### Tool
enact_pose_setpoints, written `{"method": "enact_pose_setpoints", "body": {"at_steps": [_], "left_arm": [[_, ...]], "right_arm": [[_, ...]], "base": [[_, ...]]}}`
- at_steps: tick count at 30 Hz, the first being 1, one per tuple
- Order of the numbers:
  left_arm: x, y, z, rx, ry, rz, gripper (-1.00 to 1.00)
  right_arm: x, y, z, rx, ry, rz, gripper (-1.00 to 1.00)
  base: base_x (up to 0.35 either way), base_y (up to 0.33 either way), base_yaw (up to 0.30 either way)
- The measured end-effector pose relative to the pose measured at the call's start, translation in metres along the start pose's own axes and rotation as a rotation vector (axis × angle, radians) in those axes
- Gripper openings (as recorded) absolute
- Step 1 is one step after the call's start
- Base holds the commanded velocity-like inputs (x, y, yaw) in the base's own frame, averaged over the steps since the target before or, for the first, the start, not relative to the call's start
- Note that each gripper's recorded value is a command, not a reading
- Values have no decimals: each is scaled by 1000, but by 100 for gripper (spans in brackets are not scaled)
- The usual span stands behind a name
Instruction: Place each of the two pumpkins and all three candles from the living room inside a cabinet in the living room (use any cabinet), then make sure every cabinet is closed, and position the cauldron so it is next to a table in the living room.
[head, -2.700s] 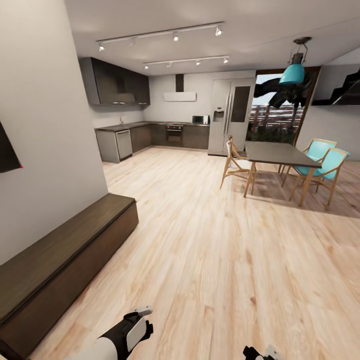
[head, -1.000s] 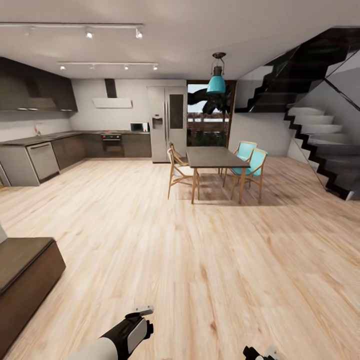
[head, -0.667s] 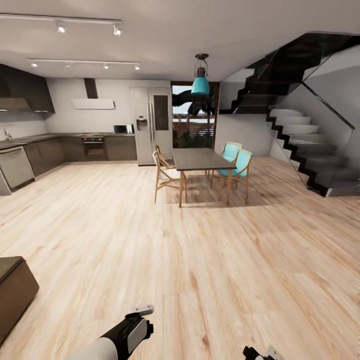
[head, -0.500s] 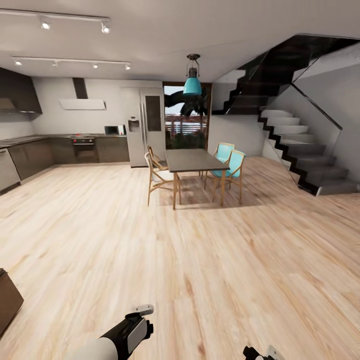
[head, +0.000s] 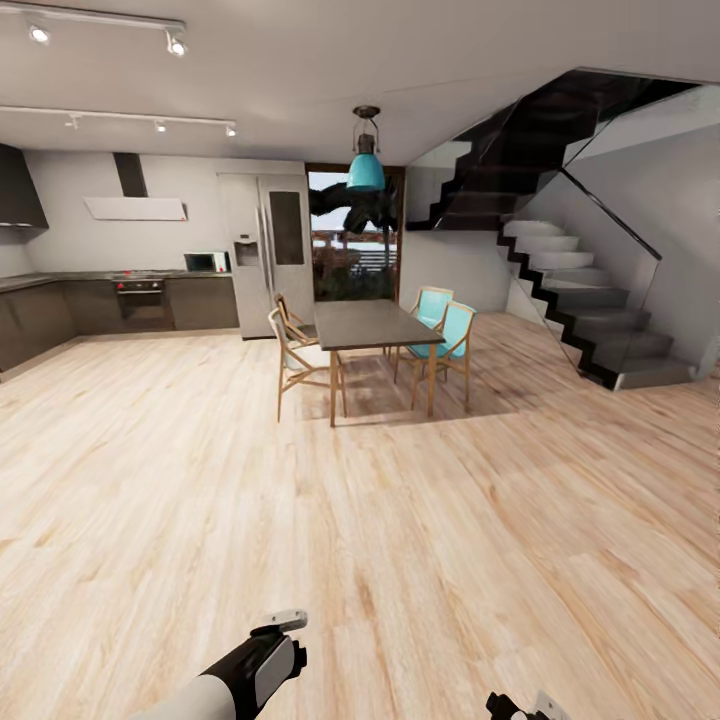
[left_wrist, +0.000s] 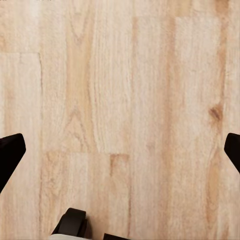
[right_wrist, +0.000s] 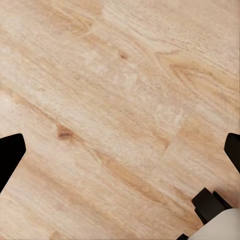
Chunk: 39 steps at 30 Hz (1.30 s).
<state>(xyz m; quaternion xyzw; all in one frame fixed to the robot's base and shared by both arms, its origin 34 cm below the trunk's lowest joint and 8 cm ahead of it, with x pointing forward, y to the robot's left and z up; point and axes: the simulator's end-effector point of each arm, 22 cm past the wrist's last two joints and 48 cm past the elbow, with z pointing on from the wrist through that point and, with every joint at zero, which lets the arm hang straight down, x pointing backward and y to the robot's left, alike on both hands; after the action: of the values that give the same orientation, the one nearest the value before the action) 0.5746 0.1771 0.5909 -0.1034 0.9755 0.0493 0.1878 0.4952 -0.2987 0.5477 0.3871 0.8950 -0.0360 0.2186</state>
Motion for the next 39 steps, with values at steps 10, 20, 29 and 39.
{"method": "enact_pose_setpoints", "body": {"at_steps": [10,20,29,39], "left_arm": [[4,0,3,-2,8,0,100],[8,1,7,-4,16,0,100],[10,1,9,-5,22,1,100],[13,1,11,-6,29,2,100]], "right_arm": [[3,-2,2,7,7,-2,100],[7,-5,4,13,13,-4,100],[9,-5,6,14,19,-5,100],[12,-8,7,23,28,-6,100]], "base": [[152,39,-164],[338,79,-67],[133,9,-139],[31,22,-254]]}}
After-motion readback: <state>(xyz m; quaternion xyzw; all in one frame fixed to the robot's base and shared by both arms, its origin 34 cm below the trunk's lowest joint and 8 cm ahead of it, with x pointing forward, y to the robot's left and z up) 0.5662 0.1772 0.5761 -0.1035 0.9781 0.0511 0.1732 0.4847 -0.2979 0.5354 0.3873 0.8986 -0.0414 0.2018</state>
